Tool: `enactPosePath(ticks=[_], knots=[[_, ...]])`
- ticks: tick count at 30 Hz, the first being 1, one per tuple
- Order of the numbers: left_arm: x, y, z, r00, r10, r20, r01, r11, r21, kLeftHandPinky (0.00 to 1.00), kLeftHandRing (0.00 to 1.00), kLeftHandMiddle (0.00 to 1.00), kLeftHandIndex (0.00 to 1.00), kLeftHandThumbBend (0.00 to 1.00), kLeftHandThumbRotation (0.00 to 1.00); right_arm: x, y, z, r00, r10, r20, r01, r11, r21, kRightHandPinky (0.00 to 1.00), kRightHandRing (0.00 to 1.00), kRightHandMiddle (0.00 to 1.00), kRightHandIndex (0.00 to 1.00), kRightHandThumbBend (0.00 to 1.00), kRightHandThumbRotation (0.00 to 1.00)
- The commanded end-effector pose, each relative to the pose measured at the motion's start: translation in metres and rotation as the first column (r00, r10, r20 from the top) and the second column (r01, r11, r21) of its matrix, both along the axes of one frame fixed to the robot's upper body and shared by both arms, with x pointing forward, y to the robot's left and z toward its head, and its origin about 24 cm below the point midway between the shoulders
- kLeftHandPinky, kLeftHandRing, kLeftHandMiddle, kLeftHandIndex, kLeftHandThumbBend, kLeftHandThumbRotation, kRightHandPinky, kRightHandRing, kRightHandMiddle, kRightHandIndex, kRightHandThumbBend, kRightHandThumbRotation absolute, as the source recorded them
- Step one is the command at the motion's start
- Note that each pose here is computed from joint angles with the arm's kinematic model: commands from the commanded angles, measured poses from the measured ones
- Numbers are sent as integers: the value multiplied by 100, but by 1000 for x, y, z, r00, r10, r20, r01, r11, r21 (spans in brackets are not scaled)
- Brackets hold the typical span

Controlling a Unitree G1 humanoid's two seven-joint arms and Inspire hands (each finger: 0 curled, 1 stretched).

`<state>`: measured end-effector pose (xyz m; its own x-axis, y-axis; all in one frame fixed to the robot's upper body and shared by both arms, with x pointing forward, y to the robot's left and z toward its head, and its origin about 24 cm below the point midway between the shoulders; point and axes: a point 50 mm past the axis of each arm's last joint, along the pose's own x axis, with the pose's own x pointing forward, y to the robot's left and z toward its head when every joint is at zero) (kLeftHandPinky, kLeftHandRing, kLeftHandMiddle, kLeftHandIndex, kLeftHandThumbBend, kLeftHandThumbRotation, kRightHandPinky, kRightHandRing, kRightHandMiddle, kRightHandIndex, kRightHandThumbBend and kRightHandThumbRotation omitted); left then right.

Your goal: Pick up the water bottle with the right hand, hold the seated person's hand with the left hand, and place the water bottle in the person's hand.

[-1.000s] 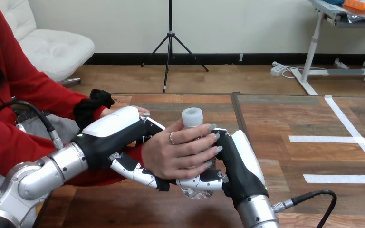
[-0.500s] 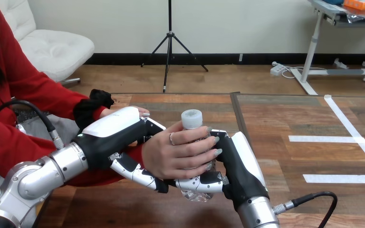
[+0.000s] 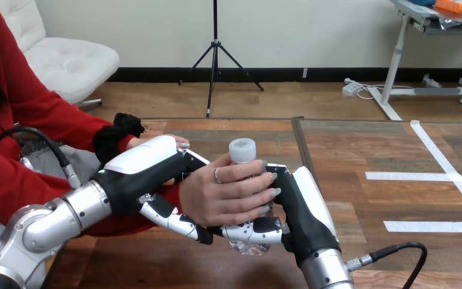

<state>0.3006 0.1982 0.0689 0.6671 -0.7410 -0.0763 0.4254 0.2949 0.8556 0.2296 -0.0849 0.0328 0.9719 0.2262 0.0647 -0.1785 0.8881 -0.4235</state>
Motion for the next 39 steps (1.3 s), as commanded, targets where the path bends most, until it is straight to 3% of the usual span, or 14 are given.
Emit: enactPosePath(ticks=[1, 18, 24, 35, 39], knots=[[13, -25, 24, 993, -61, 96, 66, 997, -43, 35, 41, 49, 49, 73, 30, 8, 19, 54, 971, 62, 231, -81, 994, 72, 29, 33, 41, 44, 88, 0], [14, -24, 25, 994, -66, 92, 71, 996, -50, 35, 41, 49, 49, 74, 30, 10, 18, 55, 966, 23, 259, -37, 998, 47, 31, 36, 43, 46, 92, 3], [14, -24, 25, 993, -68, 93, 73, 996, -53, 34, 40, 48, 48, 77, 32, 10, 18, 54, 964, 1, 267, -5, 1000, 16, 42, 47, 51, 51, 95, 13], [14, -23, 26, 992, -64, 110, 70, 996, -59, 34, 40, 49, 51, 89, 34, 10, 17, 56, 964, 0, 267, 4, 1000, -12, 70, 76, 77, 75, 100, 35], [14, -23, 26, 992, -61, 114, 67, 997, -49, 34, 40, 49, 51, 91, 36, 10, 16, 56, 963, 1, 269, 4, 1000, -19, 73, 80, 83, 81, 100, 40]])
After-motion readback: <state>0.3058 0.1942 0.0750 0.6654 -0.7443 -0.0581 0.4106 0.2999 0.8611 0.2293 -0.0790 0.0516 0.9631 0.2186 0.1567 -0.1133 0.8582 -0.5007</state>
